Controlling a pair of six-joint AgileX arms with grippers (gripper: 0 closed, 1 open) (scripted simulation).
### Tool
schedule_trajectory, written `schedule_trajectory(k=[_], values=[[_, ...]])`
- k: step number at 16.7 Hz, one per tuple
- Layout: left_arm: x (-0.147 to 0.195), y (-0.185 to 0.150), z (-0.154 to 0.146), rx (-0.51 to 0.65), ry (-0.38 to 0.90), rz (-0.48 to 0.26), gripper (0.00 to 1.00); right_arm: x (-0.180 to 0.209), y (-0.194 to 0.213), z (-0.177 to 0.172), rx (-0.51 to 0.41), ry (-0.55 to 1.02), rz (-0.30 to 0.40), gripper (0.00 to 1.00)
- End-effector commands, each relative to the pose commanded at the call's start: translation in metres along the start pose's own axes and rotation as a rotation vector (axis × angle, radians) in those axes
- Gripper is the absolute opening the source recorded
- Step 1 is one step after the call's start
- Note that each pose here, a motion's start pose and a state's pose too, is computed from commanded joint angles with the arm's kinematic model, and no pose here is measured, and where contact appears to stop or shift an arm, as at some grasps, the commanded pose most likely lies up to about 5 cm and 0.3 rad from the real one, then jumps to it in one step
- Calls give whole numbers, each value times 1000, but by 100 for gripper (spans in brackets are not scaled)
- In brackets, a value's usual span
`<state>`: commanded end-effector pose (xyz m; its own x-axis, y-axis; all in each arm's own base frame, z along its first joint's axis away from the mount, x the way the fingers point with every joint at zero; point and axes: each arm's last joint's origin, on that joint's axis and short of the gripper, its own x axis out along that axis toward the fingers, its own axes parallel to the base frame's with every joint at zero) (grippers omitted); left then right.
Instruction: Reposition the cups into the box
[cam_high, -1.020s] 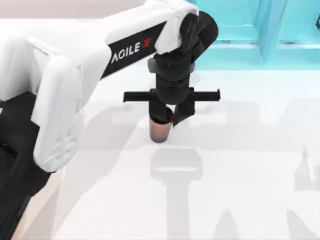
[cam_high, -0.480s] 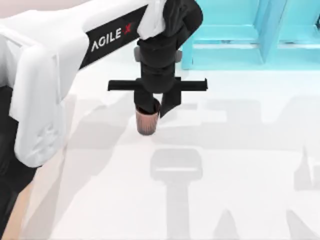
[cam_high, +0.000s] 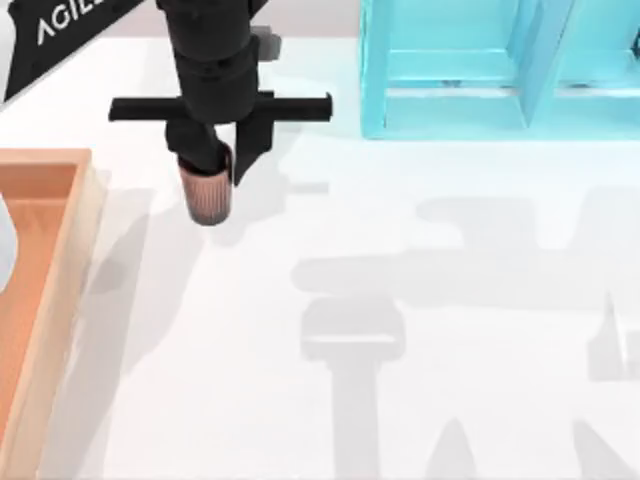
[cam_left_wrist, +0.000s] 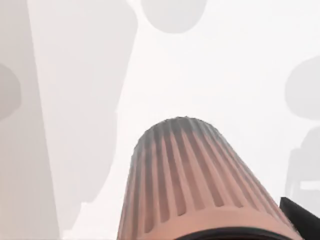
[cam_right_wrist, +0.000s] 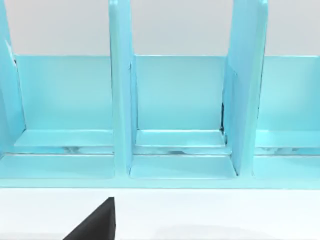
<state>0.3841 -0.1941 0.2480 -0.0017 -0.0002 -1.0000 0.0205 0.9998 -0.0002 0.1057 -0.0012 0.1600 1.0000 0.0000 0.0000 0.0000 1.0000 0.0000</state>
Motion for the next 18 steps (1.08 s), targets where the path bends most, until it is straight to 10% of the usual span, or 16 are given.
schedule_trajectory(k=[6,18], values=[[-6,28,4,5,1,-5,0,0,0,0,0,0,0,100],[-42,266,-65,-1,-28,-61,0,0,0,0,0,0,0,100]])
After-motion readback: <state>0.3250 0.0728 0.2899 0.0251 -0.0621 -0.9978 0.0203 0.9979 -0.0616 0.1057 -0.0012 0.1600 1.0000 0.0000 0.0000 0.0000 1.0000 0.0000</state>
